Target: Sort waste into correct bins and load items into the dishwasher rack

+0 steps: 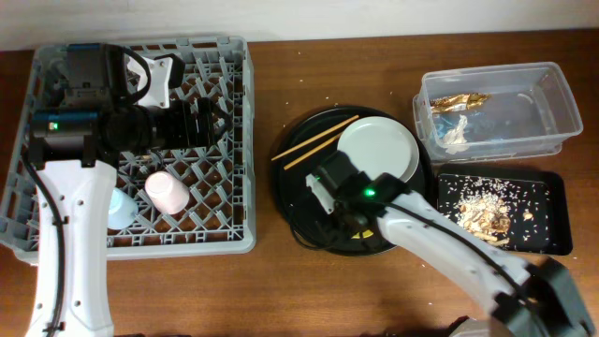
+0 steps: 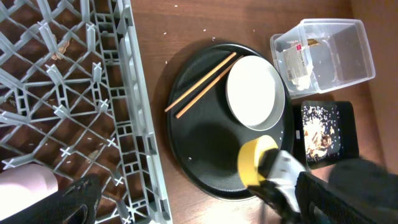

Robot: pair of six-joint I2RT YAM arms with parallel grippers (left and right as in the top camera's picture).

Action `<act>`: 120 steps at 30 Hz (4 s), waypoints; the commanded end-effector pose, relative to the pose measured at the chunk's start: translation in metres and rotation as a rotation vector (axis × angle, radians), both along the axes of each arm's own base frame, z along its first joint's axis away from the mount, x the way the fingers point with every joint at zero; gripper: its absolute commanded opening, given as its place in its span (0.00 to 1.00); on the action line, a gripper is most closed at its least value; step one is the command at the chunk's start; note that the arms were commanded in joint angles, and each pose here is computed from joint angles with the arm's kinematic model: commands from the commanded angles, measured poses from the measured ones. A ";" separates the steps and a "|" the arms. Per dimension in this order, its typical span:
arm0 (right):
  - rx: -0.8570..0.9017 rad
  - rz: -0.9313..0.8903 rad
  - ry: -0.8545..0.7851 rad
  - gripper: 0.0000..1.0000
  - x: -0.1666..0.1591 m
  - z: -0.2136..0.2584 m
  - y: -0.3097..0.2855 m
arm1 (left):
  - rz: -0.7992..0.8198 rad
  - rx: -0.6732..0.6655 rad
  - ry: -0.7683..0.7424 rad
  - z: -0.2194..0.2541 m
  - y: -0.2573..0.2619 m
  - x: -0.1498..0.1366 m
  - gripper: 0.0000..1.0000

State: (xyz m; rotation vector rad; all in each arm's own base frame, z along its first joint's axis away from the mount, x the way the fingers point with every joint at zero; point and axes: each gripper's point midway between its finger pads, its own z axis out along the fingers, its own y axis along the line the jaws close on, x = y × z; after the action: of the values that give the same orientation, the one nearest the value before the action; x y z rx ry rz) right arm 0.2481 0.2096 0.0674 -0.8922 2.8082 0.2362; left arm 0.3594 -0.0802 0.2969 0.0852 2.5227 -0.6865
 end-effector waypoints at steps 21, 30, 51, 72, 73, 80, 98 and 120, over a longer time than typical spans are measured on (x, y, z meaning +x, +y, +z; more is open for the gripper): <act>0.382 -0.618 -0.282 0.63 0.053 0.179 -0.125 | -0.348 0.481 -0.163 -0.092 -0.154 0.043 0.73; 0.348 -0.625 -0.270 0.76 0.049 0.174 -0.129 | -0.465 0.661 -0.091 -0.250 -0.180 0.094 0.52; 0.315 -0.636 -0.216 0.78 0.052 0.158 -0.130 | -0.485 0.609 -0.098 -0.236 -0.189 0.092 0.00; 0.314 -0.636 -0.214 0.78 0.052 0.158 -0.130 | 0.159 0.089 -0.071 -0.138 -0.172 0.141 0.64; 0.314 -0.636 -0.214 0.78 0.052 0.158 -0.130 | 0.169 0.056 -0.069 -0.143 -0.171 0.149 0.62; 0.313 -0.636 -0.210 0.78 0.051 0.157 -0.130 | 0.192 -0.019 -0.097 -0.194 -0.192 0.185 0.59; 0.301 -0.639 -0.188 0.79 0.046 0.154 -0.130 | 0.215 0.020 0.003 -0.287 -0.195 0.188 0.20; 0.294 -0.640 -0.175 0.79 0.043 0.152 -0.131 | 0.290 0.514 0.081 -0.104 -0.028 0.079 0.00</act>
State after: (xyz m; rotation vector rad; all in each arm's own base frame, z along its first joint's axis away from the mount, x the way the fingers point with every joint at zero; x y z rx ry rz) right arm 0.2885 0.0819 0.2153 0.0492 2.6429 0.4389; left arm 0.4512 -0.1259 0.2200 -0.0703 2.5725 -0.0452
